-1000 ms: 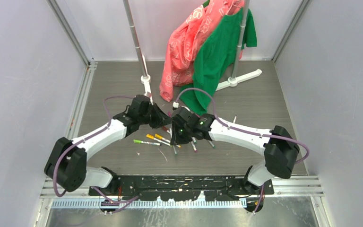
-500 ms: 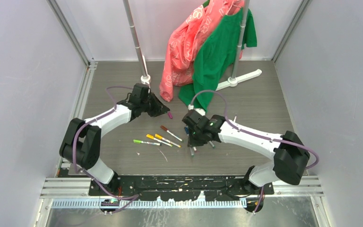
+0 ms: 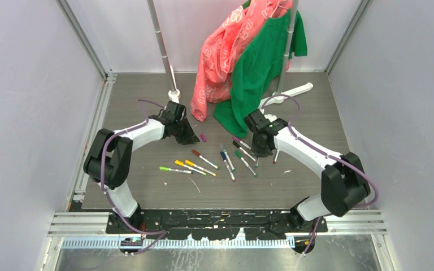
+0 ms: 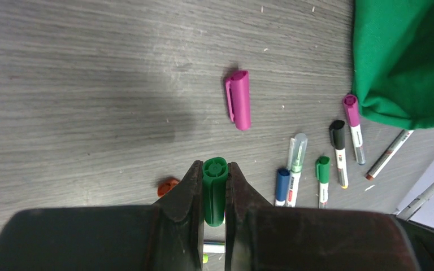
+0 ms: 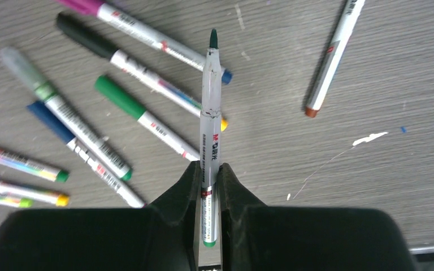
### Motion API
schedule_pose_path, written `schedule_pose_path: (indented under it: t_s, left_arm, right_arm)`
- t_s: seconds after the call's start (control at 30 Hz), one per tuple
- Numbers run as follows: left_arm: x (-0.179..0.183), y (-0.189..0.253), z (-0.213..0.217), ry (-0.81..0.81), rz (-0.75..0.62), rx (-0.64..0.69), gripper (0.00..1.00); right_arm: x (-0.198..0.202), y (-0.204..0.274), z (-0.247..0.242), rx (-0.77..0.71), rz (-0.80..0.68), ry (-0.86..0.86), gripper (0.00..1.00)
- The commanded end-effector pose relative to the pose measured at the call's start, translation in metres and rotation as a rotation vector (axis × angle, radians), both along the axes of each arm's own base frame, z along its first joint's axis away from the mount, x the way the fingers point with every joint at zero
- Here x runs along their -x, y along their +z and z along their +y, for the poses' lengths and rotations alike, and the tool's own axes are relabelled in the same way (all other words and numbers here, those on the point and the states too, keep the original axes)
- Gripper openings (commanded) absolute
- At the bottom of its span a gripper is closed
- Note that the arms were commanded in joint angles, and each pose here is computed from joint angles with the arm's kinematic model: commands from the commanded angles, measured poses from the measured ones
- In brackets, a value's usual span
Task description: Open the pen caps
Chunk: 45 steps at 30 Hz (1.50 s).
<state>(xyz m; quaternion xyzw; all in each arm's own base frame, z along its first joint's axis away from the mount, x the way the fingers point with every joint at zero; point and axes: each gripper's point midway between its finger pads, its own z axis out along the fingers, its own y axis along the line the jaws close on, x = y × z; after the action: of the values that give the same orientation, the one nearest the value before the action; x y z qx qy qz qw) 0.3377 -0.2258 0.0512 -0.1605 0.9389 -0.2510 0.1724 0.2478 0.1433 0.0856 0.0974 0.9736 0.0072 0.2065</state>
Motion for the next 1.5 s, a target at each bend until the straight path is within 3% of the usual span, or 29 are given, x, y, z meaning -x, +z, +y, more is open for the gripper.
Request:
schedule_pose_path:
  t_s: [0.0,0.43,0.8,1.03,1.3,1.47]
  left_arm:
    - [-0.016,0.006,-0.001,-0.029,-0.041,-0.038,0.01]
    - [-0.029,-0.016,-0.005,-0.048,-0.004,-0.075,0.16]
    - [-0.029,-0.031,-0.007,-0.048,0.03,-0.077,0.34]
    - [-0.024,-0.036,-0.003,-0.042,0.049,-0.088,0.38]
    - [-0.014,-0.033,0.005,-0.022,0.061,-0.106,0.41]
    - [-0.008,-0.026,0.011,-0.012,0.061,-0.122,0.45]
  right_arm:
    - [-0.023,0.001,-0.018,0.069,-0.019,-0.04,0.01]
    - [-0.048,-0.032,-0.058,0.163,0.067,-0.128,0.01]
    - [-0.057,-0.055,-0.076,0.208,0.121,-0.17,0.05]
    - [-0.06,-0.064,-0.081,0.231,0.147,-0.174,0.14]
    - [-0.057,-0.063,-0.086,0.254,0.154,-0.176,0.36]
    - [-0.056,-0.057,-0.088,0.259,0.145,-0.176,0.43]
